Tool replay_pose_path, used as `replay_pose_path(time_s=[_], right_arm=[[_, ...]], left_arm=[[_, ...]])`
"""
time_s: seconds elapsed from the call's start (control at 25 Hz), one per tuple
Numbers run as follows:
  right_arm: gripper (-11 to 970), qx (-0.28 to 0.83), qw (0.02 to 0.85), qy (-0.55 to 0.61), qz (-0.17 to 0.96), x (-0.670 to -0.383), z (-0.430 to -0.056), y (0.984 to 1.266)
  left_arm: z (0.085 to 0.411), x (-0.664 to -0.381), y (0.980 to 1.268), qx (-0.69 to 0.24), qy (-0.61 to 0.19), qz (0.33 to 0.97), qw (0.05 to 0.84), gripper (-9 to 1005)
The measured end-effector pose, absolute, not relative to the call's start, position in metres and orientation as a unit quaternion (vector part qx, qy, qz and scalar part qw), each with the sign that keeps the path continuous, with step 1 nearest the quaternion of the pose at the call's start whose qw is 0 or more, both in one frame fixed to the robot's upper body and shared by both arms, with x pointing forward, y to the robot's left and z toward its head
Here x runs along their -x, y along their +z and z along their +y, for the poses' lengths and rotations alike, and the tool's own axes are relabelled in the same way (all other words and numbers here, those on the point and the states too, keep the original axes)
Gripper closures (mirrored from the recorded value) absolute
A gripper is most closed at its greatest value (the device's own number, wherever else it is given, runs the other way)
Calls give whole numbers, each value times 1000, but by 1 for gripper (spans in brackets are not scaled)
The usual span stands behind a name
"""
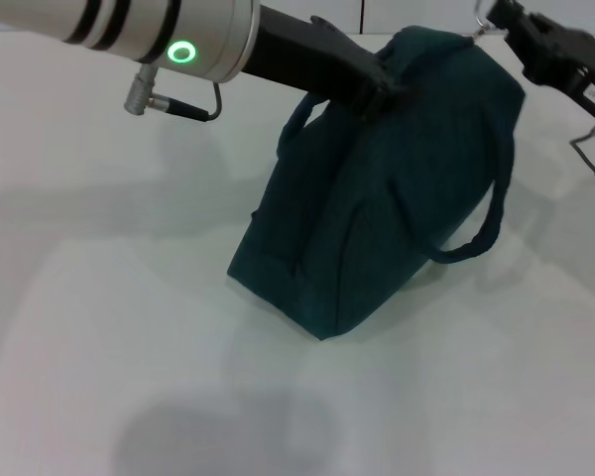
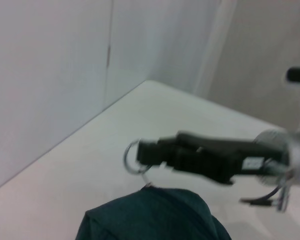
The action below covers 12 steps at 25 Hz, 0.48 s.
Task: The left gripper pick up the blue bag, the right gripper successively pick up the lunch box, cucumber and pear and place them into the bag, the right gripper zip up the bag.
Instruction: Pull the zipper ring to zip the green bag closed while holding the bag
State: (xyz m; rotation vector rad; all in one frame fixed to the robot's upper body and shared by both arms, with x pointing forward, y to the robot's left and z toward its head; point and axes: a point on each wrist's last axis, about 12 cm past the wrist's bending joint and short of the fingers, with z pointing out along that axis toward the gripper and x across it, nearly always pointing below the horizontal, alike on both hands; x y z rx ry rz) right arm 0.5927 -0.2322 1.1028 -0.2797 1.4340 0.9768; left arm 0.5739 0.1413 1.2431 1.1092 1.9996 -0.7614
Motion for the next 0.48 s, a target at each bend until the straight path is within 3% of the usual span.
replay_pose_path(time_s=[0.48], right_arm=[[906,73,605,388,692,-583,-250,1069]], left_arm=[[153,-571,1251,-423,-352,734,399,935]])
